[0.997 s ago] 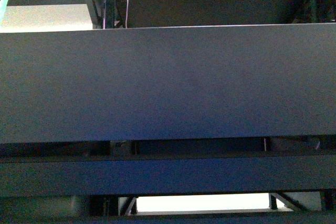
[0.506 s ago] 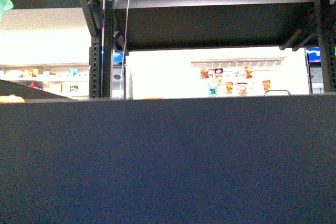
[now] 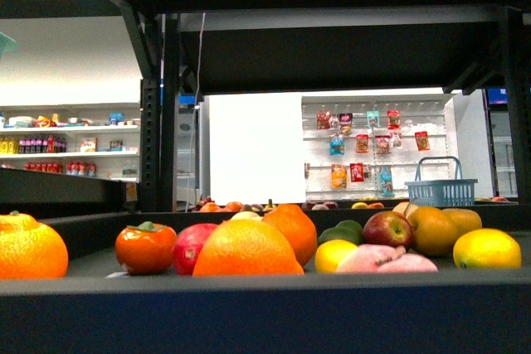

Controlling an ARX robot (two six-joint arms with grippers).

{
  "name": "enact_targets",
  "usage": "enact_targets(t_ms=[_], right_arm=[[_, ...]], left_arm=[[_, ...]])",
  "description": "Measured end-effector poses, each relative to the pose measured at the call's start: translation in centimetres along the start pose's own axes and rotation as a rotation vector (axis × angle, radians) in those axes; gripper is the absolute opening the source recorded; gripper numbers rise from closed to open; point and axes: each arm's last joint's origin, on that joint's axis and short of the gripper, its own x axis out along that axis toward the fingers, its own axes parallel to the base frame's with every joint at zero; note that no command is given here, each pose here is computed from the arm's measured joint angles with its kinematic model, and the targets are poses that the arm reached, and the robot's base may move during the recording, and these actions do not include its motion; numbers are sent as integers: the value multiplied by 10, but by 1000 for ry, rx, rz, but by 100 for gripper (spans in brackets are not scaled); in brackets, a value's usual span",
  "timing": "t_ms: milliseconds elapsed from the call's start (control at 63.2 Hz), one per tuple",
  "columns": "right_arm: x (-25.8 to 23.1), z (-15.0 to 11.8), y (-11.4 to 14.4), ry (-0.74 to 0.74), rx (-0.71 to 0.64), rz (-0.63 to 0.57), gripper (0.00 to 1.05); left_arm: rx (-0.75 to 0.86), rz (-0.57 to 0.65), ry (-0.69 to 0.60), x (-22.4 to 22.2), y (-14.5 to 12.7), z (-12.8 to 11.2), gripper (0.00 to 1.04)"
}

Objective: Pick lemon from shelf

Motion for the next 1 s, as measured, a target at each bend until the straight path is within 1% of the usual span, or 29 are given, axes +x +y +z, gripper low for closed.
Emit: enact_targets(t_ms=[997], right_arm=[[0, 0, 0, 0, 0, -1, 97]], left_arm=[[0, 0, 0, 0, 0, 0, 97]])
